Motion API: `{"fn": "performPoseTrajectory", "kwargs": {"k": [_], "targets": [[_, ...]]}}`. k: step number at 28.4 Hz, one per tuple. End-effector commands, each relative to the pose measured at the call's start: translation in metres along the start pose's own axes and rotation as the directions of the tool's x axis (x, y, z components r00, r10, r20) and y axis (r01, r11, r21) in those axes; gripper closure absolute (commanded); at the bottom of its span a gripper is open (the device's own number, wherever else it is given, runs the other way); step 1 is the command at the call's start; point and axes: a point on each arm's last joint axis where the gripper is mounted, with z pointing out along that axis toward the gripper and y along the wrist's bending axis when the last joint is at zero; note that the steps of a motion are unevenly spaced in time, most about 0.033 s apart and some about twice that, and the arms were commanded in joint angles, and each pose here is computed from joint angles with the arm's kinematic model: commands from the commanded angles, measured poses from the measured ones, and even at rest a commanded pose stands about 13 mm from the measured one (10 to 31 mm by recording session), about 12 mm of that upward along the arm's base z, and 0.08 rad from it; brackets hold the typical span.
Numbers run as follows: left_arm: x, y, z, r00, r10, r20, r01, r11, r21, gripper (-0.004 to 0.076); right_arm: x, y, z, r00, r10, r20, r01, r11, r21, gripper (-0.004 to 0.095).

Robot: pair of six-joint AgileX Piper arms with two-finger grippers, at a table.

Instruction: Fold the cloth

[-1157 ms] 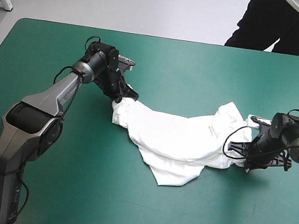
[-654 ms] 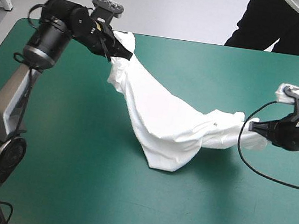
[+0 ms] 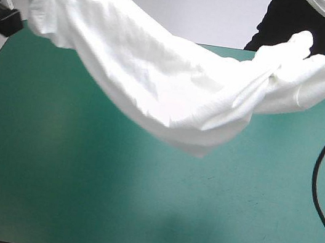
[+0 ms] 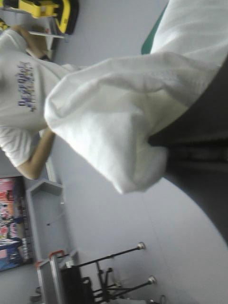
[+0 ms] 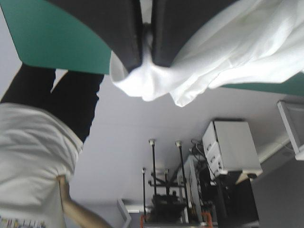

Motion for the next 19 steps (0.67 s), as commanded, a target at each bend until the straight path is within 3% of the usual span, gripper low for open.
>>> {"fn": "performPoseTrajectory", "kwargs": {"k": [1, 12, 19], "targets": [[-0.02, -0.007, -0.034, 0.984, -0.01, 0.177, 0.005, 1.0, 0.031, 0.0734, -0.012, 0.006, -0.023, 0.996, -0.019, 0.089, 0.02, 1.0, -0.018, 0.0925], [-0.008, -0.016, -0.053, 0.998, -0.018, 0.061, 0.012, 0.996, 0.092, 0.0734, -0.009, 0.018, -0.047, 0.992, 0.023, 0.126, -0.009, 0.994, -0.109, 0.0925], [0.023, -0.022, -0.038, 0.992, -0.066, -0.104, 0.082, 0.983, 0.162, 0.0734, 0.031, 0.023, -0.041, 0.993, 0.109, -0.036, -0.114, 0.978, -0.177, 0.0925]]}}
